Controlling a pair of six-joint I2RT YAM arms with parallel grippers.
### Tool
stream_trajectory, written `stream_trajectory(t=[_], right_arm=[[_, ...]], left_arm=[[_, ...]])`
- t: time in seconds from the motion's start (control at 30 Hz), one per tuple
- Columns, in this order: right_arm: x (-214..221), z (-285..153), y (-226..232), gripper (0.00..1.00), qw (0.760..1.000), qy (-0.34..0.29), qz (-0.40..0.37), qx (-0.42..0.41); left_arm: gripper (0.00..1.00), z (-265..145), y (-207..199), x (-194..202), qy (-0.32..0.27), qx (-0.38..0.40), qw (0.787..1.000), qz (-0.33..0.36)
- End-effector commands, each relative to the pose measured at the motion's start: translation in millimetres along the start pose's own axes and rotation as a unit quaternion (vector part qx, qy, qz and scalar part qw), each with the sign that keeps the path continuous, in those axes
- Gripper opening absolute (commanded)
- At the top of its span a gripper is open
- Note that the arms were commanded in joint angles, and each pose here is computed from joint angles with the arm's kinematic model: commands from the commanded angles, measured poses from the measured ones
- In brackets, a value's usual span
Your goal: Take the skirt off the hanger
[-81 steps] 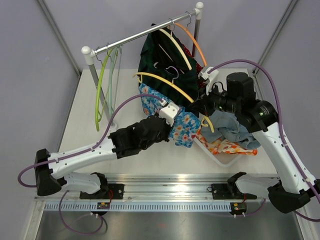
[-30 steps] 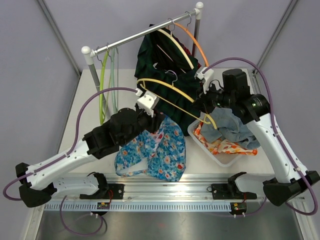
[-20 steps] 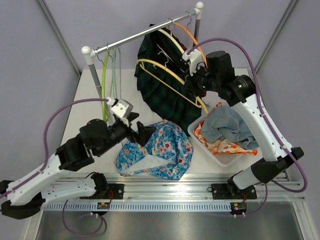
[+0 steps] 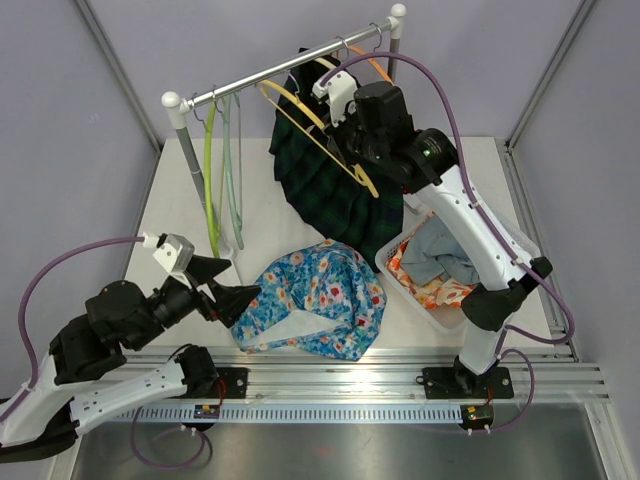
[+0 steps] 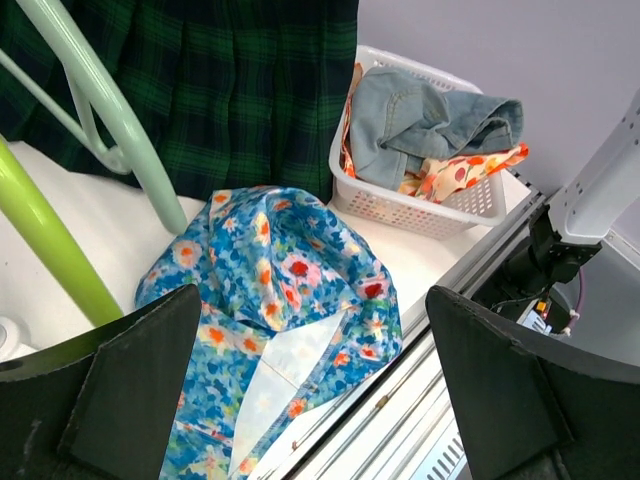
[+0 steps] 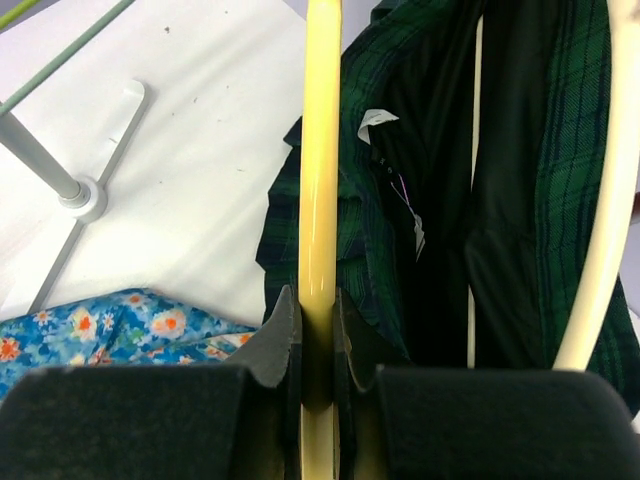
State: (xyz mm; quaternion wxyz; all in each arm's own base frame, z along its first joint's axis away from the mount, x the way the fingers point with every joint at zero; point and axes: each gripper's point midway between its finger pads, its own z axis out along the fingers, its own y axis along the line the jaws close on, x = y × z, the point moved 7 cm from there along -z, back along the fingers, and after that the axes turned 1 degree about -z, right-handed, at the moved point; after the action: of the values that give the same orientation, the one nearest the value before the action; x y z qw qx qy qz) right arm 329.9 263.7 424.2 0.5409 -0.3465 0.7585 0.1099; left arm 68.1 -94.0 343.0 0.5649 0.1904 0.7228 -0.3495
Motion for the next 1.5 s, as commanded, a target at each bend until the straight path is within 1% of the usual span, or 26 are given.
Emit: stream_trajectory(t=[0.0, 0.13, 0.33, 0.6, 0.73, 0.9, 1.13, 1.17, 1.23, 1.33, 1.37, 1.43, 1.47], right_arm=[[-43, -13, 3, 0.00, 0.996, -0.085, 0.002, 0.026], [-50, -14, 15, 0.00, 0.995, -0.099, -0.011, 0.027], [-59, -11, 19, 0.00, 0.993, -0.111, -0.015, 0.033], [-65, -20, 28, 0.00, 0.991, -0.126, -0.021, 0.036], [-64, -1, 30, 0.00, 0.993, -0.111, -0.021, 0.045], [-62, 23, 40, 0.00, 0.994, -0.099, -0.018, 0.034], [-48, 30, 64, 0.00, 0.996, -0.077, -0.039, -0.008], [-42, 32, 69, 0.01, 0.996, -0.069, -0.044, -0.016], [-42, 27, 73, 0.06, 0.996, -0.072, -0.053, -0.023], [-40, 22, 78, 0.27, 0.995, -0.069, -0.067, -0.034], [-43, 14, 76, 0.44, 0.994, -0.072, -0.069, -0.034], [-43, 5, 72, 0.62, 0.993, -0.071, -0.087, -0.035], [-44, -11, 67, 0.79, 0.992, -0.078, -0.091, -0.032]], left_arm=[[0.99, -1, 1, 3, -0.001, -0.003, 1.000, -0.013], [0.99, -4, 2, 4, -0.003, -0.003, 1.000, -0.018], [0.99, -4, 2, 6, -0.003, -0.002, 1.000, -0.022], [0.99, -6, 3, 9, -0.006, 0.000, 1.000, -0.028], [0.99, -4, 2, 8, -0.008, 0.003, 1.000, -0.028], [0.99, 1, 0, 11, -0.007, 0.005, 0.999, -0.035], [0.99, 4, 1, 17, -0.005, 0.006, 0.999, -0.040], [0.99, 4, 1, 17, -0.006, 0.005, 0.999, -0.039], [0.99, 4, 1, 18, -0.005, 0.005, 0.999, -0.038], [0.99, 5, 2, 19, -0.004, 0.004, 0.999, -0.037], [0.99, 6, 2, 20, -0.003, 0.003, 0.999, -0.036], [0.99, 6, 3, 20, 0.000, 0.000, 0.999, -0.032], [0.99, 7, 3, 21, 0.001, -0.002, 1.000, -0.030]])
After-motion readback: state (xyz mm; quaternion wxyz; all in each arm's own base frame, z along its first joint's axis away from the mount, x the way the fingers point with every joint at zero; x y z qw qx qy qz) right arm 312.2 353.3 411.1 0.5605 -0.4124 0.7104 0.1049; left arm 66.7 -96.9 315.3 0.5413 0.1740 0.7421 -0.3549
